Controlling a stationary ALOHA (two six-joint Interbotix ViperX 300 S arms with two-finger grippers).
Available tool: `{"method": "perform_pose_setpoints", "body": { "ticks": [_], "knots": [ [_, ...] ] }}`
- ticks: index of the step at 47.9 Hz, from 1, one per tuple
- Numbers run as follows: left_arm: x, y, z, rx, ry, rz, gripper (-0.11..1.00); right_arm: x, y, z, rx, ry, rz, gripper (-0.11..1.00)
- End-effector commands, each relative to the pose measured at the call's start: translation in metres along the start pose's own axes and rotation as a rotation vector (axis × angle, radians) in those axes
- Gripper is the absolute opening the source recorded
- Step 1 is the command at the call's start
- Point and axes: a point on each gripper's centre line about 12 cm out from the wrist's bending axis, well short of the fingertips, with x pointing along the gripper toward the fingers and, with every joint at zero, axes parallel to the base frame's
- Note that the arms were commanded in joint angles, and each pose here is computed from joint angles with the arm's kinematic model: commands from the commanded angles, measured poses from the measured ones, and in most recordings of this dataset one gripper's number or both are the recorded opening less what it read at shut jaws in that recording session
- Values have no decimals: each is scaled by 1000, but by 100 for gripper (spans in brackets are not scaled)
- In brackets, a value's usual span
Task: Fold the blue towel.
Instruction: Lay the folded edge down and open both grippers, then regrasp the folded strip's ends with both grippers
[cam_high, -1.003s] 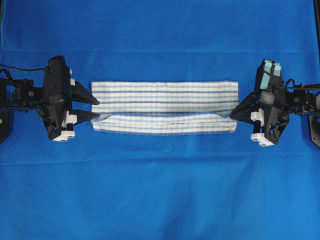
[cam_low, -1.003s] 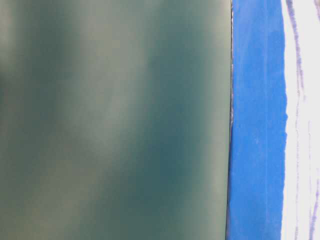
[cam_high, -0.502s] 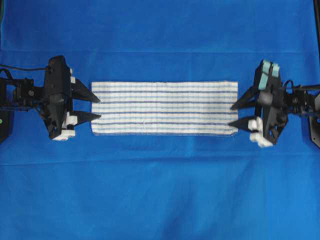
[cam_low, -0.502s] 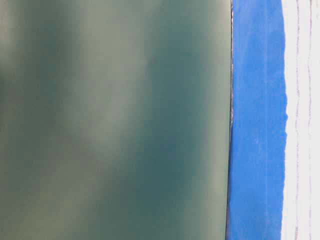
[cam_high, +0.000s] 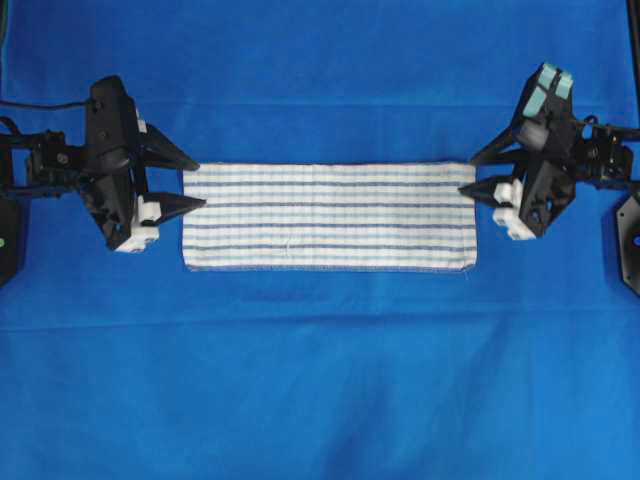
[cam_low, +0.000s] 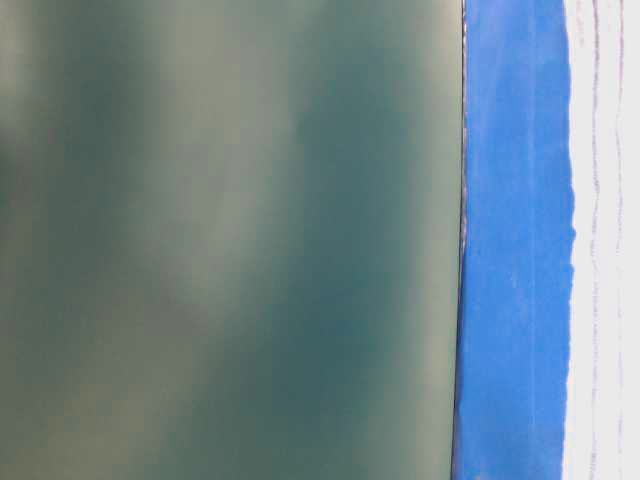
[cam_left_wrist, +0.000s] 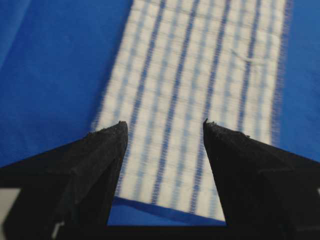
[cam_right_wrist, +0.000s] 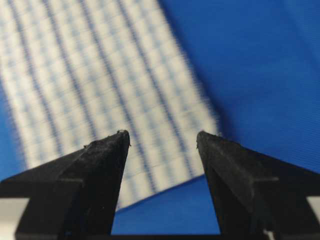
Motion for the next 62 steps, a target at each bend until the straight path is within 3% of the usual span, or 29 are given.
{"method": "perform_pose_setpoints", "body": {
  "ticks": [1,9,19,33,40,45,54,57,62],
  "knots": [
    [5,7,6,-14,-11,20,56,3,-6,8,7,-18,-19,61],
    [22,27,-13,-41,66,78,57,19,-21,-1,11,33,-63,61],
    [40,35,-23,-19,117,97,59,38,-35,-8,17,82,-96,61],
    [41,40,-26,-5,136,107,59,44,-36,-10,-7,106,-97,61],
    [42,41,-29,-7,158,109,54,45,-32,-13,-20,116,-87,58],
    [43,41,-32,-9,187,108,45,45,-24,-15,-46,121,-67,49],
    [43,39,-35,-6,210,103,13,45,-18,-17,-62,127,-53,3],
    [43,39,-35,-7,212,104,6,45,-18,-16,-62,125,-53,3],
    [43,39,-34,-6,209,103,5,45,-18,-16,-63,124,-51,3]
  ]
}}
